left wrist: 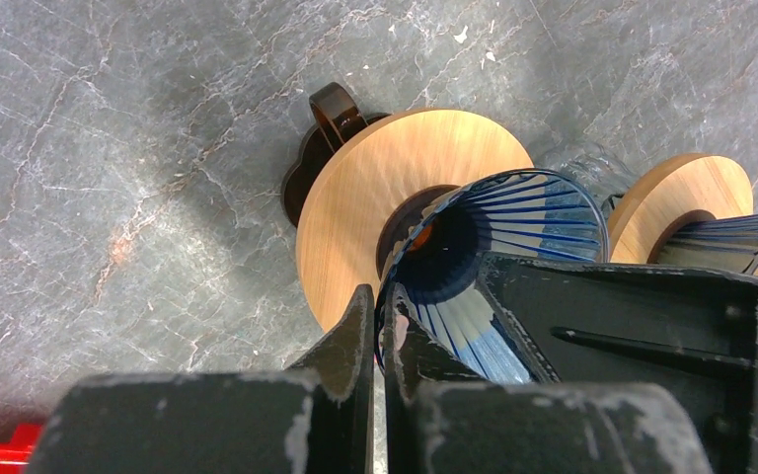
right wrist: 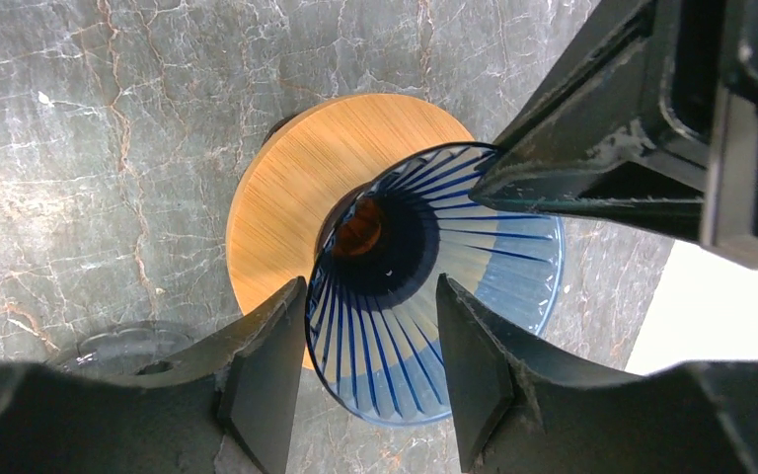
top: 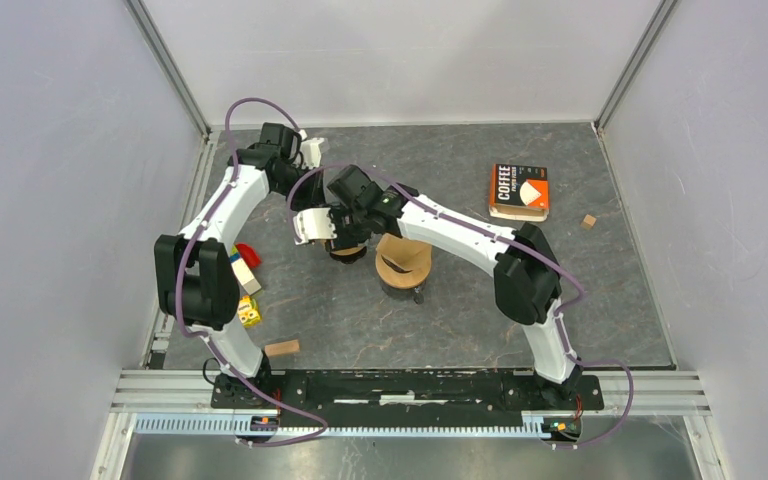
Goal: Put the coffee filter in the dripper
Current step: Place the coffee dripper in the dripper holder.
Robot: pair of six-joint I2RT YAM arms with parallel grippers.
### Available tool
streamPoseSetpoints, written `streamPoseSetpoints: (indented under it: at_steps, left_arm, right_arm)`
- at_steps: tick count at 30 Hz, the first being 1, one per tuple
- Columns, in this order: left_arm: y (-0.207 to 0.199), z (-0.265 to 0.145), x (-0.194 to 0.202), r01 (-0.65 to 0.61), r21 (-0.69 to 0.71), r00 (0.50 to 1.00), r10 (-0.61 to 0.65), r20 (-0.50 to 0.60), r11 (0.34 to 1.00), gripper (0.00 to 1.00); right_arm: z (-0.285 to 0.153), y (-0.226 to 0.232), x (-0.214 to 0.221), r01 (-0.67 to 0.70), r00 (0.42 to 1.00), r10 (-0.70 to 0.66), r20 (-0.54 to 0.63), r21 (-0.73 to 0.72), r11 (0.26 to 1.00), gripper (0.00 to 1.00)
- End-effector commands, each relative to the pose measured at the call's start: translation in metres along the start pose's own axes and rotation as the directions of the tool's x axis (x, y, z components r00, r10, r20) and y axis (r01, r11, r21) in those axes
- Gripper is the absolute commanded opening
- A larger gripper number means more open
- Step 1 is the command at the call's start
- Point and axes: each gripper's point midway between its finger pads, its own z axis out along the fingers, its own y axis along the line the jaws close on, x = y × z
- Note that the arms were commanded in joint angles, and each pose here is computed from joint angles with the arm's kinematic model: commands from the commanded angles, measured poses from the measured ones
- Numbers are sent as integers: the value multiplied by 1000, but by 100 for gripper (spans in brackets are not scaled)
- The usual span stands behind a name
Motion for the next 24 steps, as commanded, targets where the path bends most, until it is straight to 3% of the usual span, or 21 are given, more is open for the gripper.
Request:
streamPoseSetpoints:
  at_steps: [1, 7, 14, 17, 24]
  left_arm:
    - [14, -2, 12, -9, -61, 997, 4, -75, 998, 3]
    - [13, -2, 8, -4, -62, 998, 0, -65, 998, 13]
    - [10, -9, -8, -13, -62, 1000, 11, -28, 998, 25]
    - [6, -14, -16, -14, -54, 1000, 13, -9, 998, 30]
    - [-3, -25, -32, -15, -34, 999, 16, 33, 999, 38]
  right_arm:
    - [-47, -25, -30, -15, 996, 9, 88, 73, 997, 58]
    - [-82, -42, -37, -71, 988, 53, 147, 124, 990, 61]
    - [-142, -84, -35, -256, 937, 185, 298, 221, 941, 63]
    - [-165, -97, -22, -335, 909, 235, 343, 266, 904, 63]
    - [-185, -100, 36, -427, 893, 327, 309, 348, 835, 63]
